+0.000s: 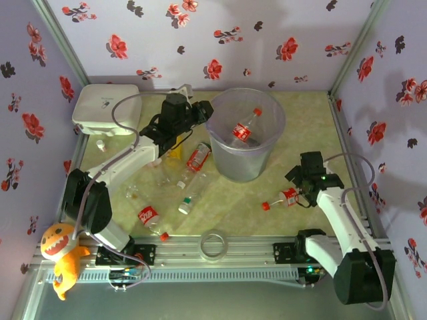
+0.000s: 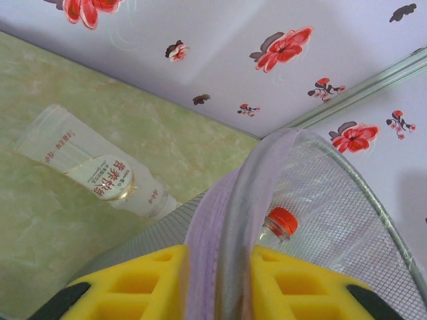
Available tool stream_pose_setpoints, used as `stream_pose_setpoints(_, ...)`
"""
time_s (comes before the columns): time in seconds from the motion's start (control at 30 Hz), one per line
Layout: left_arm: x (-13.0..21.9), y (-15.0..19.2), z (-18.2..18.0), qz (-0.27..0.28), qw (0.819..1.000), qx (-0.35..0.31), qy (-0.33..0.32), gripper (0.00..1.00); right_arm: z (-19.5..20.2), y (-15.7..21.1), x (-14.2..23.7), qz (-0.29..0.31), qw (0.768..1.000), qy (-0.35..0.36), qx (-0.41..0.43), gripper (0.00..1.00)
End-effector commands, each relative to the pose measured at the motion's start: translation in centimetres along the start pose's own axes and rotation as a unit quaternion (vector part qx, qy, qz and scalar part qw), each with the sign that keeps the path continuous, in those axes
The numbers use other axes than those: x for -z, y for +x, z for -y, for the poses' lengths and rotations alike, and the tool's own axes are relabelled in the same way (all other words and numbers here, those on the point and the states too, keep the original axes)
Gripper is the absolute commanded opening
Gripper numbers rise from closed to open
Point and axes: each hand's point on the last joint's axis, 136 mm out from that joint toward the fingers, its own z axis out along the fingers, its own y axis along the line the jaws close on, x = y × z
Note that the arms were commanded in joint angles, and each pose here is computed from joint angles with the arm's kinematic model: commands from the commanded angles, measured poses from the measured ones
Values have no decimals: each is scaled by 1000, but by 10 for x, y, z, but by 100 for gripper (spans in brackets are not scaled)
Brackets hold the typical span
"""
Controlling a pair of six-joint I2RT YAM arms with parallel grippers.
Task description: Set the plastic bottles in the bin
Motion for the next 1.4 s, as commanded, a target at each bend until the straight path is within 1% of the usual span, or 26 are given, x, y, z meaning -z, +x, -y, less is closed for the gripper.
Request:
stream_pose_setpoints(0.0, 6, 1, -8, 7, 1000, 3, -16, 27, 1, -18, -8, 32, 999, 4, -36, 94)
stream_pose_setpoints(0.17, 7, 0, -7, 10, 1000, 6, -12, 27, 3, -21, -29, 14, 998, 2, -55, 92)
stream_pose_setpoints(0.4, 6, 3, -10, 7, 1000, 7, -14, 27, 5, -21, -52, 7, 998, 5, -61, 91)
stream_pose_setpoints(0.67, 1, 6, -13, 0, 1000, 8, -21, 27, 3, -15, -73, -17, 998, 1, -65, 86)
stream_pose_setpoints(0.83, 4, 5, -13, 0, 1000, 5, -23, 27, 0, -15, -78, -19, 998, -5, -65, 82)
stream_pose_setpoints(1.13, 4, 7, -15, -1, 1000, 7, -26, 27, 0, -15, -76, -19, 998, -6, -54, 70)
stream_pose_setpoints(1.3, 5, 6, -14, 0, 1000, 6, -25, 27, -1, -21, -66, -8, 999, -8, -46, 59)
stream_pose_setpoints(1.37, 6, 6, -14, 0, 1000, 7, -24, 27, -3, -23, -61, -2, 999, -13, -44, 57)
